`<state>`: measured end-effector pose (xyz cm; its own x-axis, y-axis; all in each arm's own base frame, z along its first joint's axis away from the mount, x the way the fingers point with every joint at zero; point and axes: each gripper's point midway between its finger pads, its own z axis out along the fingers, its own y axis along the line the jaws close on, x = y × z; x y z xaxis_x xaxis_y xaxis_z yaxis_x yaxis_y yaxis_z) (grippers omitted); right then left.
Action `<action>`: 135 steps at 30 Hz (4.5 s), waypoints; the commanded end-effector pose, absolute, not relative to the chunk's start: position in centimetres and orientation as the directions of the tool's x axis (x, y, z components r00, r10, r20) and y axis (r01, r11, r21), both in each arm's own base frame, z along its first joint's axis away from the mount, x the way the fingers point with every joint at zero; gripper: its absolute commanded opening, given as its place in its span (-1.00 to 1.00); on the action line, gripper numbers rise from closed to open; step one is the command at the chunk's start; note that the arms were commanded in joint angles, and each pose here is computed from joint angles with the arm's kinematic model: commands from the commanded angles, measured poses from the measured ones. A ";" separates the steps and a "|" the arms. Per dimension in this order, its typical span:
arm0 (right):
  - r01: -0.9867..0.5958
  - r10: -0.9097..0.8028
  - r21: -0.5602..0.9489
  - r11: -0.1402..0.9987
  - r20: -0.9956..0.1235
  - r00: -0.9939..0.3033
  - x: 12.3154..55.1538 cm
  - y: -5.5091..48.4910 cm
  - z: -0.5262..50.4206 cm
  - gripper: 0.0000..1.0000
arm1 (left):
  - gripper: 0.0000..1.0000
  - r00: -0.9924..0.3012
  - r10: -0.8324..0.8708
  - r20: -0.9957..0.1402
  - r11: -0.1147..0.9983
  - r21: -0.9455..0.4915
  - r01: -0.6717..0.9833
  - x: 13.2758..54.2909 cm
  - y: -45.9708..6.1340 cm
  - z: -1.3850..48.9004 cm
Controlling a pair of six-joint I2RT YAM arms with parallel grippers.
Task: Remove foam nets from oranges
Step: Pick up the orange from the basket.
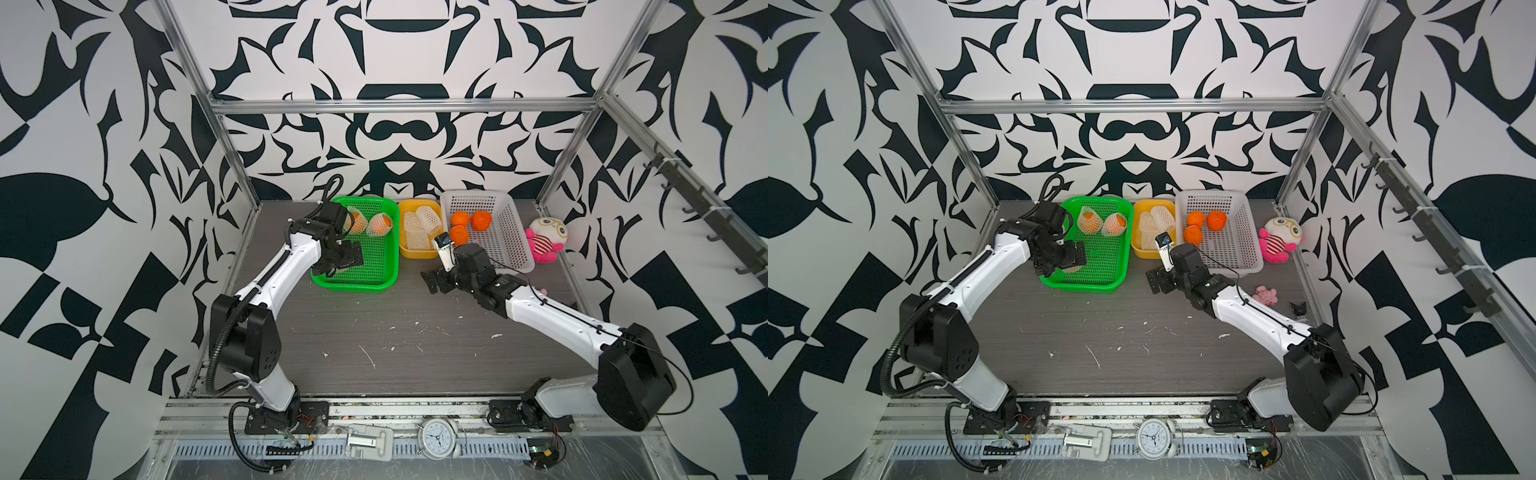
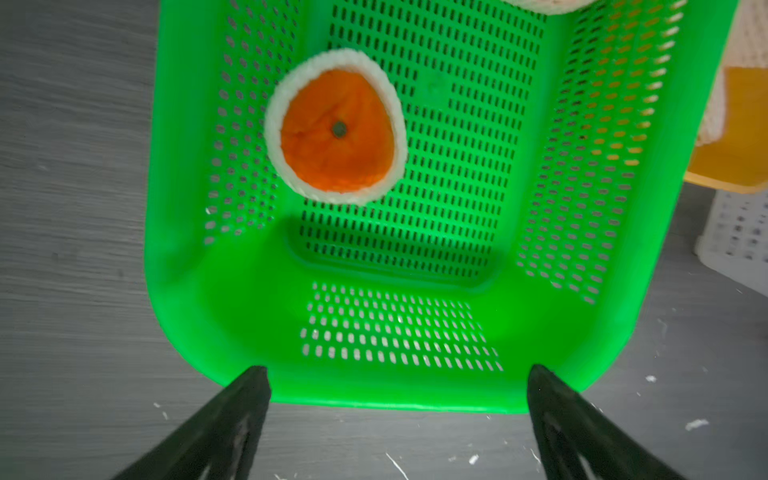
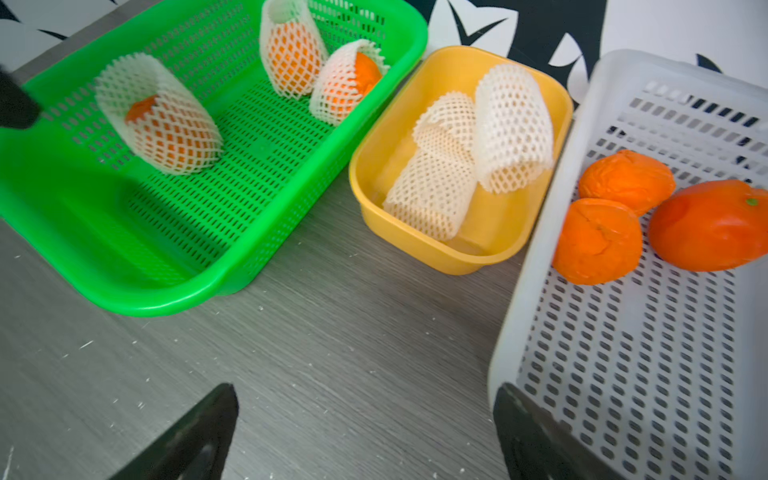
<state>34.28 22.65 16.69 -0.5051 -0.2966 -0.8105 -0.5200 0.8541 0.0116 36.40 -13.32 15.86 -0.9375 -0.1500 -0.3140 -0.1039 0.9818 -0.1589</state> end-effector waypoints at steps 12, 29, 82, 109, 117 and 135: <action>-0.586 -0.294 0.009 0.810 -0.859 -0.419 32.0 26.8 17.4 0.99 | 0.99 -0.962 -0.032 -0.269 0.996 0.069 -0.053 40.4 -11.7 12.9; -0.620 -0.318 0.015 0.784 -0.849 -0.422 32.0 27.9 16.1 0.99 | 0.99 -0.974 -0.036 -0.224 0.985 0.159 -0.073 42.4 -11.2 10.1; -0.642 -0.341 0.019 0.767 -0.834 -0.433 32.2 28.7 15.6 0.99 | 0.99 -0.960 -0.043 -0.277 0.997 0.055 -0.060 44.7 -14.0 9.6; -0.646 -0.350 0.024 0.763 -0.825 -0.444 32.1 28.8 15.2 0.99 | 0.78 -0.977 -0.054 -0.208 0.997 0.041 -0.064 45.1 -14.4 5.8; -0.645 -0.349 0.025 0.764 -0.825 -0.445 32.2 28.8 15.5 0.99 | 0.61 -0.976 -0.056 -0.211 0.997 0.045 -0.067 44.6 -14.1 6.4; -0.703 -0.359 -0.003 0.711 -0.861 -0.359 31.5 29.4 18.5 0.99 | 0.42 -0.970 -0.045 -0.240 0.998 0.029 -0.053 43.7 -14.5 10.4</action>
<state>31.31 28.30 14.45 -0.4451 -0.3868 -0.8076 -0.6658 0.7460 0.0097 44.76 -14.60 7.68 -0.9716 -0.0428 -0.2327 -0.0520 0.9981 0.0337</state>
